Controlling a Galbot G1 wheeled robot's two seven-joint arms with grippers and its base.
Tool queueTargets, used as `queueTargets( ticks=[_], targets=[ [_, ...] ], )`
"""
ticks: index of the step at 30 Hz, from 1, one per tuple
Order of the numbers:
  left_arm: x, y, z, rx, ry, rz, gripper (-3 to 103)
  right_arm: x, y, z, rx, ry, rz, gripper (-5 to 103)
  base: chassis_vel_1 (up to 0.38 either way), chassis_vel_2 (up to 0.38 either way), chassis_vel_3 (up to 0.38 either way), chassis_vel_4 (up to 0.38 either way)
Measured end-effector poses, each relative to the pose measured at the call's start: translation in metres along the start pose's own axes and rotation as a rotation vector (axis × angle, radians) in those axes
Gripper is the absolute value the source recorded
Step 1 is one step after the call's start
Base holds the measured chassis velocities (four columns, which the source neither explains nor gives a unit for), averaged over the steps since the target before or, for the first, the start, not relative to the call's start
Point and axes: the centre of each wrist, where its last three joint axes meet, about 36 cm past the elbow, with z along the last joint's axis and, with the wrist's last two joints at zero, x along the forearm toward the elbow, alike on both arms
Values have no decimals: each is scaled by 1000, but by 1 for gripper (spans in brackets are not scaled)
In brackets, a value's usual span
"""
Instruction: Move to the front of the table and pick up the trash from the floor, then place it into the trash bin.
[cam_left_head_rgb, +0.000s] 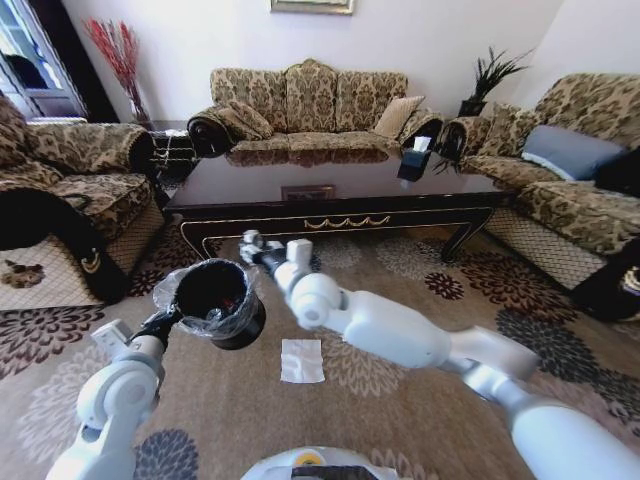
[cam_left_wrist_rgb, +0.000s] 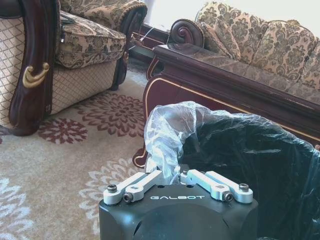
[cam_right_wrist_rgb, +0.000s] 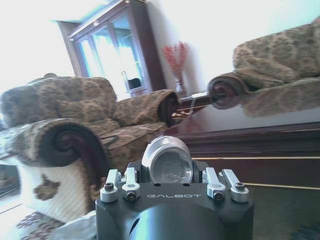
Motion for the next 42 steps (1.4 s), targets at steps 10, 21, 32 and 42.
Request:
queueTargets(
  ticks=[10,21,32,42],
  targets=[
    [-1,0,-1,3,-3,0,3,-5,26,36,52,29,-53,50,0,0,0,0],
    [-1,0,-3,3,-8,2,3,1,29,49,67,46,-44,93,0,0,0,0],
    [-5,10,-9,7,-21,-20,3,-35,-51,11,-84,-21,247,100,0,0,0,0],
    [-6,17,-14,33,-29,-40,3,-27,-162,66,-303,244,760,100,0,0,0,0]
  ],
)
